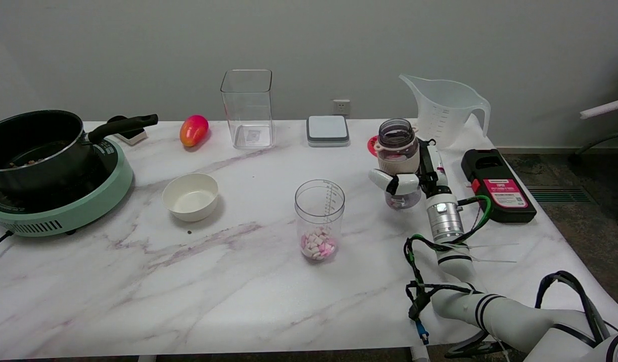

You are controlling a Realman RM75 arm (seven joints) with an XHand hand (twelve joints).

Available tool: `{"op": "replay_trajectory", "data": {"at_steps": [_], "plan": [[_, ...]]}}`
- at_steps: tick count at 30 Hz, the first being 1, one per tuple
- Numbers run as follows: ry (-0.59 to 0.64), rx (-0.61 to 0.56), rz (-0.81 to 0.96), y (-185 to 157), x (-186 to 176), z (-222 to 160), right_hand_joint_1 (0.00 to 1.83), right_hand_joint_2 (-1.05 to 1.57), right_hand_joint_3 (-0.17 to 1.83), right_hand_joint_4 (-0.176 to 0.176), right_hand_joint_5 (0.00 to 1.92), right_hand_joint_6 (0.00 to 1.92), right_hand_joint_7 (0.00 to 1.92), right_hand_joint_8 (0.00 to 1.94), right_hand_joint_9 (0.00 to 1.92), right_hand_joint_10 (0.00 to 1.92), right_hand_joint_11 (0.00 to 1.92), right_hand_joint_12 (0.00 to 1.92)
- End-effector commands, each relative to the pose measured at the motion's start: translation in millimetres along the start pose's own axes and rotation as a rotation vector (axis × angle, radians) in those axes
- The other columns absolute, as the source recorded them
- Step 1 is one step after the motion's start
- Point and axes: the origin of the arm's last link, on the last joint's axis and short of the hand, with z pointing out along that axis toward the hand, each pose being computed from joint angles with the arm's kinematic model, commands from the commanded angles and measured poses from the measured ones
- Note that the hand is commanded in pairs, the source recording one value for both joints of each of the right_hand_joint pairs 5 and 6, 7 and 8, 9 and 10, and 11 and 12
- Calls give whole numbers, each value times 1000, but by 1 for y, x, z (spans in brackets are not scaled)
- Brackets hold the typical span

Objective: Place the bottle on the table.

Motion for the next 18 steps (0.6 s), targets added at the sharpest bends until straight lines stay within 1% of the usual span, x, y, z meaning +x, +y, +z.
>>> {"op": "replay_trajectory", "data": {"at_steps": [1,3,4,6,13,18], "plan": [[0,2,5,1,2,-4,1096,-143,979,0,495,495,666,666,613,613,580,580],[1,2,10,1,2,-4,1092,-181,979,0,404,404,651,651,597,597,571,571],[1,1,8,1,2,-5,1084,-211,953,0,310,310,642,642,579,579,560,560],[0,0,8,2,3,-5,1074,-223,888,0,247,247,624,624,560,560,548,548],[-2,-8,22,3,8,-6,1061,-218,787,0,181,181,583,583,534,534,528,528],[5,-28,41,7,13,-6,1060,-212,770,0,169,169,574,574,525,525,517,517]]}}
